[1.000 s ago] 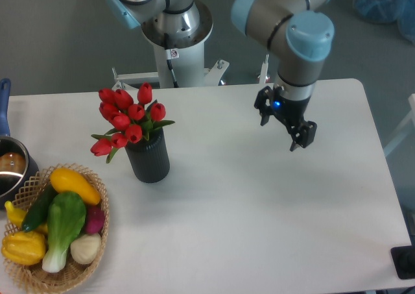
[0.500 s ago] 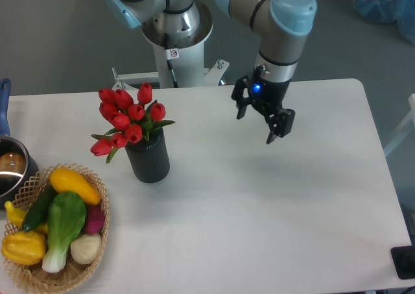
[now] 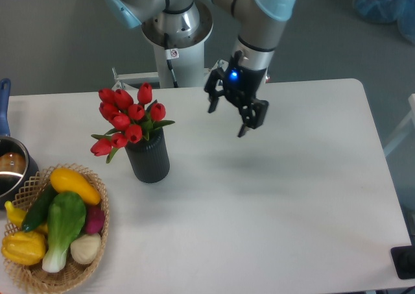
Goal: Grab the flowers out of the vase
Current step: 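Move the open gripper toward the red tulips in the black vase, then lower the gripper onto the tulip stems and close it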
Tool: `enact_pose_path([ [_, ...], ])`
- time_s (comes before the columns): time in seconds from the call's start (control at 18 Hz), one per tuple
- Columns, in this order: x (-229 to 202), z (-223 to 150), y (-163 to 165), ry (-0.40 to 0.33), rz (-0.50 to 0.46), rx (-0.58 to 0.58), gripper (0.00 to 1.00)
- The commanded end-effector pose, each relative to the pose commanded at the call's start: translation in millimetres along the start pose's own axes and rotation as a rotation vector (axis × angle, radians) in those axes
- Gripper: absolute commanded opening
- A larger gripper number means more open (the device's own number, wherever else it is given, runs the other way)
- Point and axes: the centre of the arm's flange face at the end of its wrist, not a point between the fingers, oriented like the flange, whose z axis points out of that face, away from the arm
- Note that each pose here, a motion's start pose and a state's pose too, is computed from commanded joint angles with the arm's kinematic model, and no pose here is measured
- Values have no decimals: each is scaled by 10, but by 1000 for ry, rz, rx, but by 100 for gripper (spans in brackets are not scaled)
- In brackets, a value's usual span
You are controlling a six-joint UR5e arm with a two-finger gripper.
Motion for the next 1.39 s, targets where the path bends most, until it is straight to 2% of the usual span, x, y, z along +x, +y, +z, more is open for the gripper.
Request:
enact_pose_path([
  [0.22, 117, 129, -195, 34, 21, 15, 100],
  [0.5, 273, 275, -415, 88, 2, 125, 100],
  [0.94, 439, 397, -547, 128, -16, 139, 100],
  [1.11, 442, 397, -555, 131, -18, 147, 90],
  [1.39, 438, 402, -553, 131, -17, 147, 62],
])
